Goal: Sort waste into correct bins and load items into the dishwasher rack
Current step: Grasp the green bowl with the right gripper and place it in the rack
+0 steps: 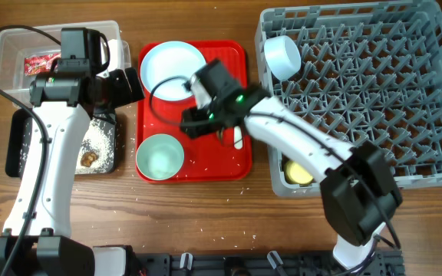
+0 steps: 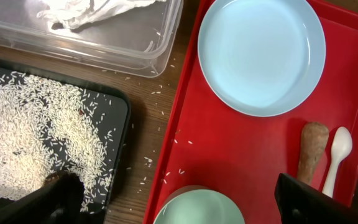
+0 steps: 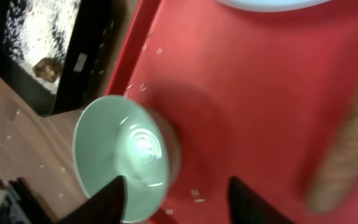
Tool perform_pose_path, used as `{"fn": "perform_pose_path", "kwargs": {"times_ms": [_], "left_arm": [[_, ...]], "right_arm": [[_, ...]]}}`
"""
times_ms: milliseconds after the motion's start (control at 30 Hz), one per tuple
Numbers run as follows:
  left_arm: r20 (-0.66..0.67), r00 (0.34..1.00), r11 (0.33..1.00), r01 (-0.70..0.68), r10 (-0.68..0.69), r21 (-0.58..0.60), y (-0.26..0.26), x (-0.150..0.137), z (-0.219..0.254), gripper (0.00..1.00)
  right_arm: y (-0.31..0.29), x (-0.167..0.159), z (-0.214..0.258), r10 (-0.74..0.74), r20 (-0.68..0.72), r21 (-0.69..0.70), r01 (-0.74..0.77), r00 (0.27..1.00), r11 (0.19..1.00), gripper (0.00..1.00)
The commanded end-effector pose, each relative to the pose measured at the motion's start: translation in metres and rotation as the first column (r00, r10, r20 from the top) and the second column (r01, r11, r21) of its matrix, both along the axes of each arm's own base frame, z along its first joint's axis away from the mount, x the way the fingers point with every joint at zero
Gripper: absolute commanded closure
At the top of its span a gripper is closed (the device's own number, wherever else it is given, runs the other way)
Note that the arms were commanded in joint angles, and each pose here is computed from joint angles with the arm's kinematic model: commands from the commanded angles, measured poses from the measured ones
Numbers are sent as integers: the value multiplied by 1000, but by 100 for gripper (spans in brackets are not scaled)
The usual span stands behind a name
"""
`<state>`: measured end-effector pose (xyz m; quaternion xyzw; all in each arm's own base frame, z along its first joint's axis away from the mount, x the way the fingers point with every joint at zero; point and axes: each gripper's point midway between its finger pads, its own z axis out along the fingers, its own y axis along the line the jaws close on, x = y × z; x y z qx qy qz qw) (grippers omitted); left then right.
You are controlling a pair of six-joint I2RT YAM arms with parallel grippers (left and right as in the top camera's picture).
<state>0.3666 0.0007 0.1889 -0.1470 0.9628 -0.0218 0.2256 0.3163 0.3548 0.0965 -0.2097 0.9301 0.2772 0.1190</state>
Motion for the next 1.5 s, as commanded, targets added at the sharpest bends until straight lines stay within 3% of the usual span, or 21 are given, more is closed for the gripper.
{"fn": "perform_pose_path", "kwargs": {"times_ms": [0, 167, 267, 300, 367, 400, 600, 733, 900, 1067, 1200, 1233, 1267, 1333, 1467], "left_arm": [[28, 1000, 1000, 0, 0, 13, 3, 2, 10, 0], [28, 1000, 1000, 0, 0, 13, 3, 2, 10, 0], [28, 1000, 1000, 0, 0, 13, 3, 2, 10, 0], [28, 1000, 1000, 0, 0, 13, 3, 2, 10, 0], [28, 1000, 1000, 0, 0, 13, 3, 2, 10, 0], [28, 1000, 1000, 0, 0, 13, 3, 2, 10, 0], [28, 1000, 1000, 0, 0, 13, 3, 2, 10, 0], [28, 1000, 1000, 0, 0, 13, 3, 2, 10, 0], [28, 1000, 1000, 0, 0, 13, 3, 2, 10, 0], [28, 1000, 1000, 0, 0, 13, 3, 2, 10, 0], [28, 1000, 1000, 0, 0, 13, 3, 2, 10, 0], [28, 1000, 1000, 0, 0, 13, 3, 2, 10, 0], [28, 1000, 1000, 0, 0, 13, 3, 2, 10, 0], [28, 1000, 1000, 0, 0, 13, 3, 2, 10, 0], [28, 1000, 1000, 0, 0, 13, 3, 2, 10, 0]], "right_arm": [[21, -34, -38, -35, -121, -20, 33, 992, 999, 55], [27, -43, -69, -90, -124, -108, 77, 988, 991, 56], [22, -41, -74, -106, -111, -136, 91, 988, 987, 63], [21, -41, -75, -108, -110, -141, 92, 988, 986, 67], [19, -43, -76, -109, -118, -151, 91, 987, 984, 89], [19, -43, -76, -110, -119, -151, 92, 987, 984, 95], [-8, -18, -57, -206, -111, -152, 189, 972, 970, 96], [-56, 10, -3, -259, 13, -158, 258, 966, 953, 96], [-120, 34, 68, -386, 210, -146, 419, 898, 896, 96], [-193, 39, 114, -494, 410, -202, 605, 767, 770, 96], [-258, 21, 171, -530, 613, -197, 763, 586, 616, 96], [-278, 17, 184, -519, 675, -206, 809, 525, 550, 96], [-310, 10, 200, -462, 775, -237, 876, 431, 420, 96], [-348, -4, 222, -319, 881, -286, 930, 349, 230, 96], [-340, 10, 206, -240, 867, -387, 893, 437, 230, 96]]}}
